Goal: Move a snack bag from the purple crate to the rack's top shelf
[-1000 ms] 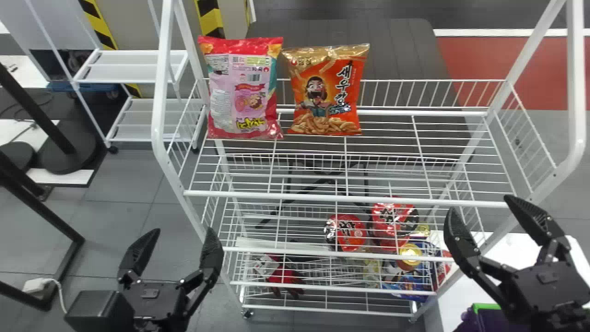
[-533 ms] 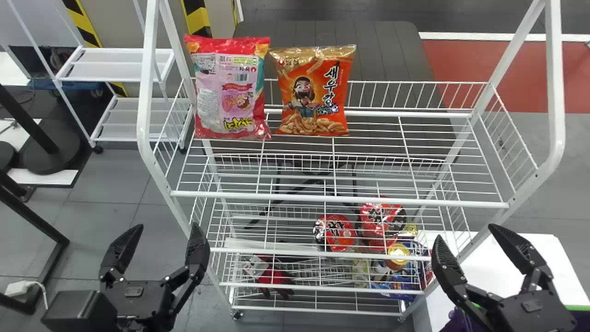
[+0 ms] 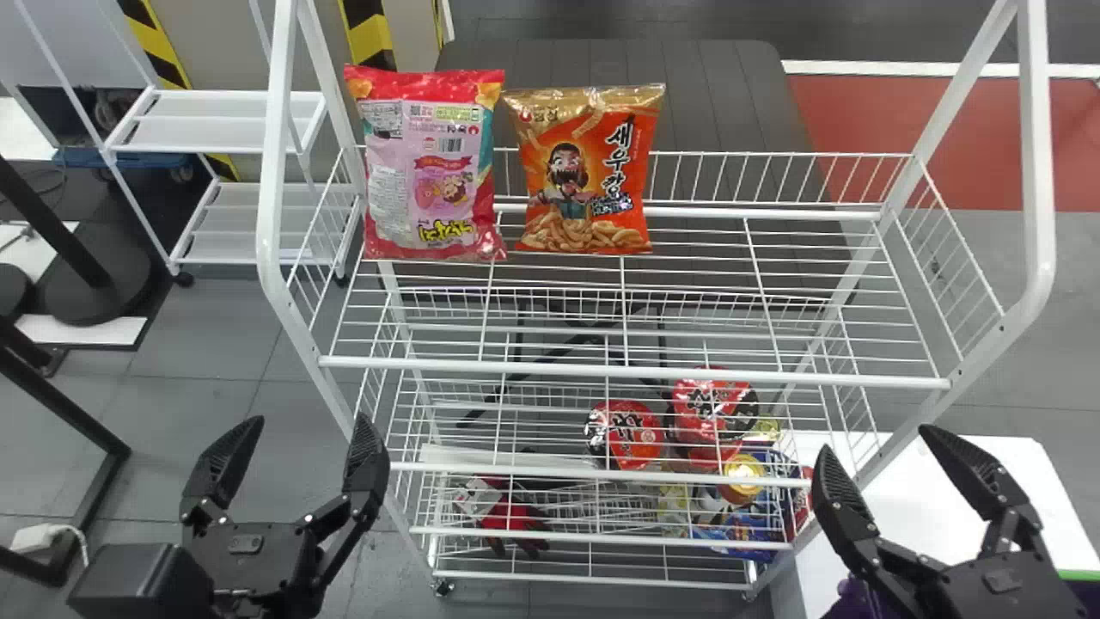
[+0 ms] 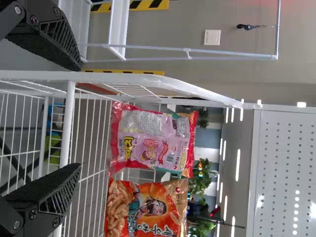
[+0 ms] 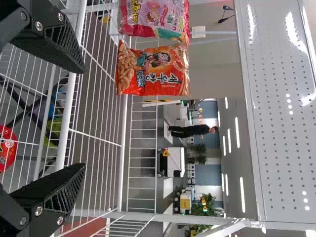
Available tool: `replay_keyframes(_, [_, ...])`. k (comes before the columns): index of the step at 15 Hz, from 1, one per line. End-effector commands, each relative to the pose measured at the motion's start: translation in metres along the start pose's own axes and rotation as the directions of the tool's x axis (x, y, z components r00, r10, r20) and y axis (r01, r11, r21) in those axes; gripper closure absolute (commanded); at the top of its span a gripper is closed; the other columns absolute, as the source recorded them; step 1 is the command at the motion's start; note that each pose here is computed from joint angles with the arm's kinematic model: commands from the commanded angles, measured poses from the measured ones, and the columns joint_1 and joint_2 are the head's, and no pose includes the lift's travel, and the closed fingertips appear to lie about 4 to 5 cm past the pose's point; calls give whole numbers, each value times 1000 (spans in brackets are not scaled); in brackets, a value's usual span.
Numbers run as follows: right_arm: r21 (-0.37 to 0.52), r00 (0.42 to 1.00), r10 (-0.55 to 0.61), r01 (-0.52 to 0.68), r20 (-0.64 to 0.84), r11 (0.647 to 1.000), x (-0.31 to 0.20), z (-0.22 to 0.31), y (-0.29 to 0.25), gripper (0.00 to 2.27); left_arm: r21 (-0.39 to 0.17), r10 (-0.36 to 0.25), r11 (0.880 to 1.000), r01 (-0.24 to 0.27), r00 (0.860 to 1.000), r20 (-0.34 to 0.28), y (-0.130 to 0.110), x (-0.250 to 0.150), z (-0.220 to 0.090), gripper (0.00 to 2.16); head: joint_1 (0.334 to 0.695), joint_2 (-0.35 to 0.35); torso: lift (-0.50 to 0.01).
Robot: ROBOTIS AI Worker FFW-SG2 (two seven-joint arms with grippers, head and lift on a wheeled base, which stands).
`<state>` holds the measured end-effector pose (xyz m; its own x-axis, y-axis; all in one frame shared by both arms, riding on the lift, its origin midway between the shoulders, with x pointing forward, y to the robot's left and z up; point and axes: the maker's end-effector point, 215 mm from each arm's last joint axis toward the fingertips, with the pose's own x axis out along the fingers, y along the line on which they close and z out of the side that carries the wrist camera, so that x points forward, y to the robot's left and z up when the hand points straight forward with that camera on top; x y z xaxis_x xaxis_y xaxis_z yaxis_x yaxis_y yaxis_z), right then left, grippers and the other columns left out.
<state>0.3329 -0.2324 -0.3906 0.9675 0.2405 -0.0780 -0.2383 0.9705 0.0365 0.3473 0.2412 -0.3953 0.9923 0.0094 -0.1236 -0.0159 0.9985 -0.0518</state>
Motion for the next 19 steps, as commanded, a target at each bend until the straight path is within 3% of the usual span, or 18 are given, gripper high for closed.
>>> replay_keyframes(1, [5,1000,-7,7,15,1000,-2,4,-2,164,0,1,1000,-1,1000,3,0,-1,2,134,695,17,0])
replay_keyframes(19, [17,999,-29,28,45,999,-8,13,-10,164,4,-1,1000,1,1000,-13,-1,-4,1,134,695,-6,0])
